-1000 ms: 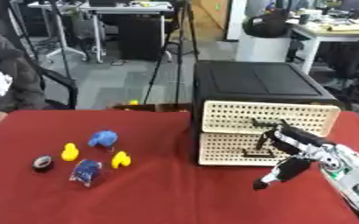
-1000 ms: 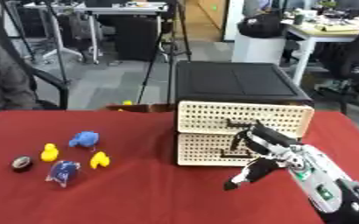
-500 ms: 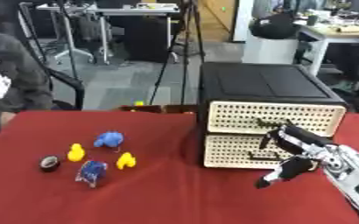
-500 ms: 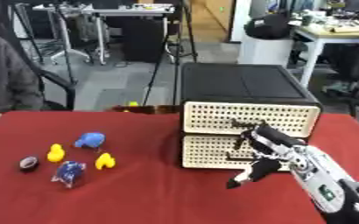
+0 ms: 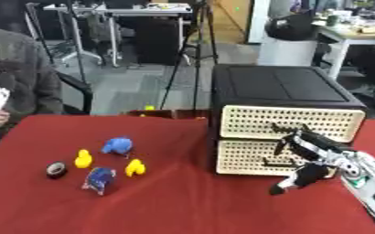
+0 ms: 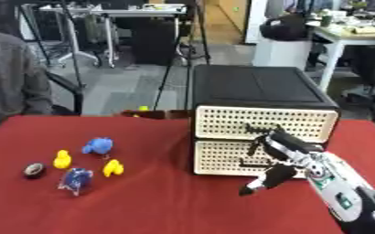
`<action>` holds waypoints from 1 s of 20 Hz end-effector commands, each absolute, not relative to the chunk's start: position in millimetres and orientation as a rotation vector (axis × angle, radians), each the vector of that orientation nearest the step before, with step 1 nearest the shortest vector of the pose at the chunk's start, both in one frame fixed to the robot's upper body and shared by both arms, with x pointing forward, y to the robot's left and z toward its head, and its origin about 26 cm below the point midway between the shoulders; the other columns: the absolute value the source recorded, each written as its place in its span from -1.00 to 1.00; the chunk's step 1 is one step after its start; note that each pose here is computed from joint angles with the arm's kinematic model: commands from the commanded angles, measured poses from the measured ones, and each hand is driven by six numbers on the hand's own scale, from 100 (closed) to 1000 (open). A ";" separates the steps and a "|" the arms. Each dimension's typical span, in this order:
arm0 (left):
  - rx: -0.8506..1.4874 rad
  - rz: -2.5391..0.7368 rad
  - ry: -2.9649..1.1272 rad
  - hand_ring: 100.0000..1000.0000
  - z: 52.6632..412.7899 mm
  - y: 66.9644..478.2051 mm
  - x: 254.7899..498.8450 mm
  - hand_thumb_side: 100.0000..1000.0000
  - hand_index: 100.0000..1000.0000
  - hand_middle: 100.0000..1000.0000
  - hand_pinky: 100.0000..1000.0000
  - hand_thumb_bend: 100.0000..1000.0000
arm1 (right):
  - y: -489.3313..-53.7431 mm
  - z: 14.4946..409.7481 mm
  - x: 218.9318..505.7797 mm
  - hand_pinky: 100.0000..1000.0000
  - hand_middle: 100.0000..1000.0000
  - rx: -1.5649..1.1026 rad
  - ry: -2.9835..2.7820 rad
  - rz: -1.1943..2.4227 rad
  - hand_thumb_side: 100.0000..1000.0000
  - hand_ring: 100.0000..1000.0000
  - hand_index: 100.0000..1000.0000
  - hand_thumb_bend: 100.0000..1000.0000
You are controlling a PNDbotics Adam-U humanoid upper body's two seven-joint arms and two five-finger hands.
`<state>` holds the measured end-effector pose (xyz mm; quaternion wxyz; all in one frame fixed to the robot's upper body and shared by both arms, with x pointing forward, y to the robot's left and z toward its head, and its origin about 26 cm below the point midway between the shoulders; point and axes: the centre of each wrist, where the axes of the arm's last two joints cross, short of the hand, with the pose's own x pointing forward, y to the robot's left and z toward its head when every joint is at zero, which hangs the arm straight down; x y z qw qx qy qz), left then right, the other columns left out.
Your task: Pick up objects from table and place into drawer.
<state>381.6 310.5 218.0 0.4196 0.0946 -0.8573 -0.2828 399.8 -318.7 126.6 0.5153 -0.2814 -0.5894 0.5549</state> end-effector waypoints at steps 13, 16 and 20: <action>0.301 -0.741 -2.114 0.10 219.2 332.3 370.1 0.33 0.59 0.14 0.15 -1.00 | -312.2 160.1 363.9 -1.00 -0.99 -0.678 -1.591 1.335 -0.03 -1.00 0.22 1.00; 0.310 -0.736 -2.105 0.10 217.3 335.7 368.3 0.33 0.59 0.14 0.15 -1.00 | -309.9 160.0 353.5 -1.00 -0.98 -0.660 -1.614 1.320 -0.03 -1.00 0.22 1.00; 0.323 -0.737 -2.088 0.09 213.0 341.6 364.6 0.34 0.59 0.14 0.14 -1.00 | -306.8 160.1 339.8 -1.00 -0.98 -0.633 -1.653 1.278 -0.01 -1.00 0.22 1.00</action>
